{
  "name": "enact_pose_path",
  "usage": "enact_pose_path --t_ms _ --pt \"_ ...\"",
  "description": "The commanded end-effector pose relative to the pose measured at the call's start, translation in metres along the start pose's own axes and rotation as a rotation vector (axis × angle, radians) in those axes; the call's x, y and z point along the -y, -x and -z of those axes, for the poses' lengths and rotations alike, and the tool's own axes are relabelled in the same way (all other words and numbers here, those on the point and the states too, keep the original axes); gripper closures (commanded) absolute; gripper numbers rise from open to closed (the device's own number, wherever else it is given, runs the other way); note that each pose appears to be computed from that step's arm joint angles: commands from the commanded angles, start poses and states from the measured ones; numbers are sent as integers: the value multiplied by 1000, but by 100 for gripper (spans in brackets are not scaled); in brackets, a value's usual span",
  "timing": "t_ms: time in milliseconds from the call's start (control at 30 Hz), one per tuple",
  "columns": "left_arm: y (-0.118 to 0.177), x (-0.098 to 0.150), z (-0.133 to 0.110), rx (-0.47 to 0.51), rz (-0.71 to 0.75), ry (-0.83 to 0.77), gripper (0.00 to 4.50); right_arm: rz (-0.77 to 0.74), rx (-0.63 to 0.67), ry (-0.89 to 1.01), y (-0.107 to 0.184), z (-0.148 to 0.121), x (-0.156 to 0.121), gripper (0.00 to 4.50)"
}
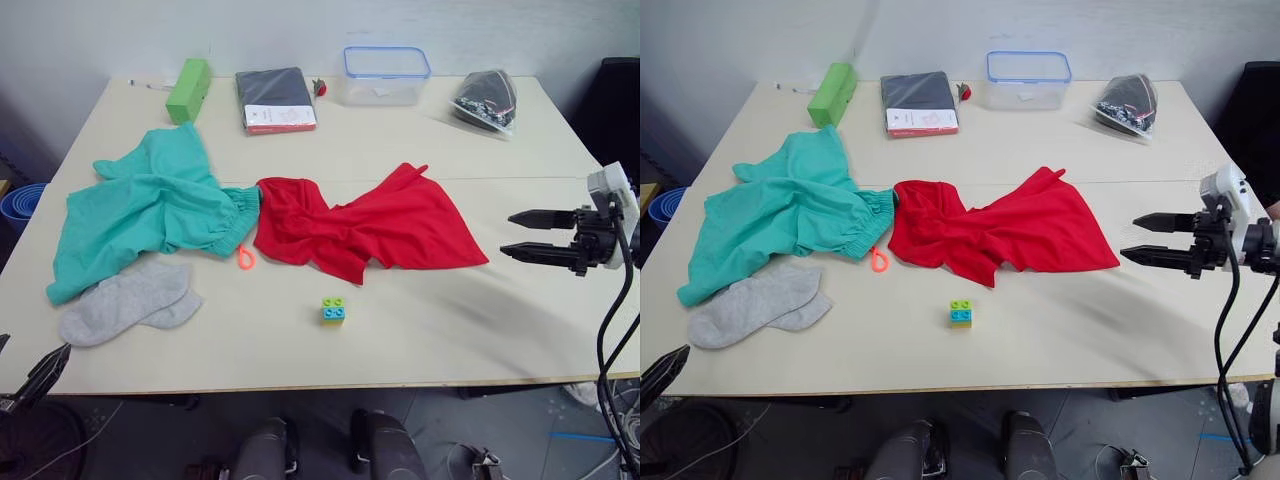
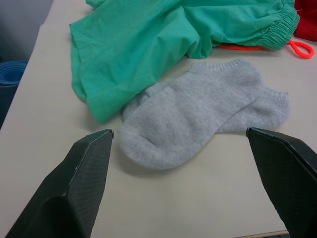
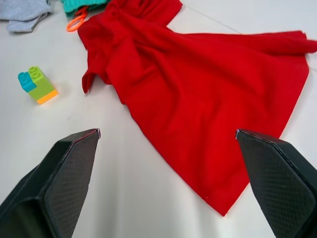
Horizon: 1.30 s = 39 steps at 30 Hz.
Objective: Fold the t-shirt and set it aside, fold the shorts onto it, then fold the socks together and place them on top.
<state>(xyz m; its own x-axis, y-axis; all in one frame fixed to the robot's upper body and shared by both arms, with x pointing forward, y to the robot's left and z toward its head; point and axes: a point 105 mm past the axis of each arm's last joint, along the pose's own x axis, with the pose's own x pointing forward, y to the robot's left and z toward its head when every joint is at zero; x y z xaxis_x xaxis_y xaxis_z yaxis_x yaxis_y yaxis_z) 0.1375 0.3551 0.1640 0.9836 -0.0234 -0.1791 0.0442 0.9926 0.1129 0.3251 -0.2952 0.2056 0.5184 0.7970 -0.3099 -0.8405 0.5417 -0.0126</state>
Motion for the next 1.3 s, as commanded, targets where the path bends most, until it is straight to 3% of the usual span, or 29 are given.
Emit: enact_pose_path --t_ms 33,467,667,767,867,1067,1300 --pt "9 -8 -7 10 -41 -30 0 -29 30 51 5 -14 -2 2" --pt "2 -5 4 -44 -17 -32 0 5 -2 84 9 -12 3 2" --pt "-7 2 -11 -26 47 -65 0 -26 7 128 4 -21 -2 2" --pt "-16 32 -26 -5 218 -75 0 -153 22 164 -16 -28 -27 2" --pt "-21 71 -29 -70 450 -106 0 -305 37 183 -46 -29 -67 2" --pt "-19 133 -40 -141 864 -164 0 -519 34 303 -102 -8 -143 2" --pt "-24 166 -43 -181 1127 -260 0 -529 82 427 -162 5 -166 2"
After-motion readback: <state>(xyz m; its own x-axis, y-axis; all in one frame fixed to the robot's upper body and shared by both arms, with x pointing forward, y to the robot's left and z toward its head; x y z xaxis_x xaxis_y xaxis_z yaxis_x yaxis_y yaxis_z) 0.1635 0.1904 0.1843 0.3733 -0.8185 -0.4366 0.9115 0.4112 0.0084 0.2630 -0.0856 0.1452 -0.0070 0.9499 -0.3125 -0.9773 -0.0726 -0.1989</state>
